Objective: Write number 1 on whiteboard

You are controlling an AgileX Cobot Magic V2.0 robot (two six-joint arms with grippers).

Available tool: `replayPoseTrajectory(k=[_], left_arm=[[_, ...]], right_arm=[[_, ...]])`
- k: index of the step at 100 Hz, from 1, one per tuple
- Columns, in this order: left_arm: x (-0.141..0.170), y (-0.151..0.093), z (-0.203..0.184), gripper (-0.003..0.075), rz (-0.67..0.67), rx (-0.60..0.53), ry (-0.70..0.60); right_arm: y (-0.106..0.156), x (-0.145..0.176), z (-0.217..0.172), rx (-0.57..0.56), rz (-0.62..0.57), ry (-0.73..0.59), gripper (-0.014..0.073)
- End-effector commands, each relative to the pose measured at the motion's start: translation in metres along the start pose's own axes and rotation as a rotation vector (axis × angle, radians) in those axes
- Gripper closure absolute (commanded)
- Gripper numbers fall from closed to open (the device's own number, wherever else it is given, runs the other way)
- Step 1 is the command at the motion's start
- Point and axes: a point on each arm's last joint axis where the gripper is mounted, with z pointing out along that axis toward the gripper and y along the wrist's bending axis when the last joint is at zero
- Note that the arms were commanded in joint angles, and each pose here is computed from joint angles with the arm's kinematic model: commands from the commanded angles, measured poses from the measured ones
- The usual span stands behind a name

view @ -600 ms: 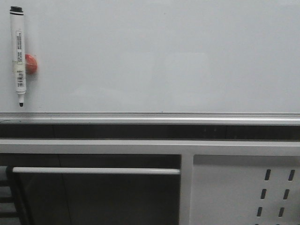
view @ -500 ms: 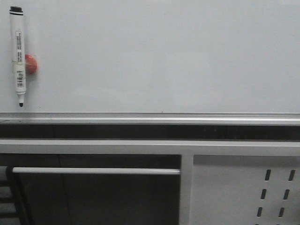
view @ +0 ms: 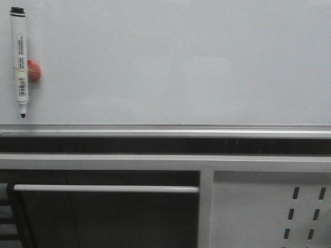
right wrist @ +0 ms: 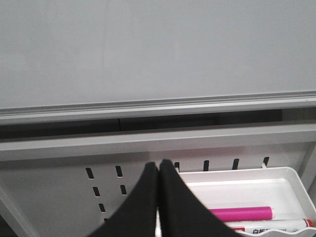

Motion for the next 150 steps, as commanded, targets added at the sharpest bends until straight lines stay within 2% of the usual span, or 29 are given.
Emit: replayPoseTrajectory(k=[1, 7, 22, 43, 56, 66, 78, 91, 100, 115, 127, 135, 139, 150], left_arm=[[-0.009, 0.000, -0.001, 0.0738, -0.061, 0.004, -0.175], [-0.016, 0.001, -0.003, 0.0738, -0.114, 0.007, -0.253], [-0.030, 0.006, -0.008, 0.0738, -0.353, 0.011, -0.418], [-0.032, 0.007, -0.009, 0.0738, -0.353, 0.005, -0.443], [-0.032, 0.007, -0.009, 0.0738, -0.353, 0.004, -0.447], [-0.037, 0.009, -0.011, 0.0738, -0.359, -0.013, -0.515], [-0.044, 0.013, -0.016, 0.0738, -0.364, -0.036, -0.606], [-0.044, 0.013, -0.016, 0.0738, -0.366, -0.037, -0.611], [-0.044, 0.013, -0.016, 0.0738, -0.366, -0.037, -0.611], [-0.043, 0.012, -0.015, 0.0738, -0.396, -0.018, -0.587], [-0.048, 0.010, -0.017, 0.0738, -0.395, -0.005, -0.577], [-0.056, 0.008, -0.020, 0.0738, -0.395, 0.016, -0.554], [-0.063, 0.005, -0.022, 0.0738, -0.373, 0.034, -0.520], [-0.087, 0.000, -0.030, 0.0738, -0.194, 0.037, -0.456]], right_arm=[[-0.001, 0.004, 0.001, 0.011, -0.013, -0.039, 0.0645], [-0.001, 0.000, 0.001, 0.016, -0.023, -0.083, 0.0645], [-0.001, -0.010, 0.000, 0.009, 0.015, -0.189, 0.0645], [-0.001, -0.009, 0.000, 0.009, 0.015, -0.187, 0.0645], [-0.001, -0.013, -0.001, 0.023, -0.041, -0.228, 0.0645], [-0.002, -0.018, -0.002, 0.037, -0.112, -0.282, 0.0645], [-0.001, -0.031, -0.007, 0.034, -0.112, -0.431, 0.0645], [0.002, -0.055, -0.023, 0.027, -0.114, -0.752, 0.0645], [0.002, -0.060, -0.028, 0.001, -0.055, -0.824, 0.0645], [0.002, -0.060, -0.028, -0.092, 0.168, -0.819, 0.0645], [0.000, -0.057, -0.021, -0.109, 0.329, -0.626, 0.0645], [0.000, -0.065, -0.024, -0.091, 0.361, -0.525, 0.0645], [0.000, -0.071, -0.028, -0.086, 0.381, -0.497, 0.0645], [0.001, -0.088, -0.041, -0.111, 0.485, -0.444, 0.0649]])
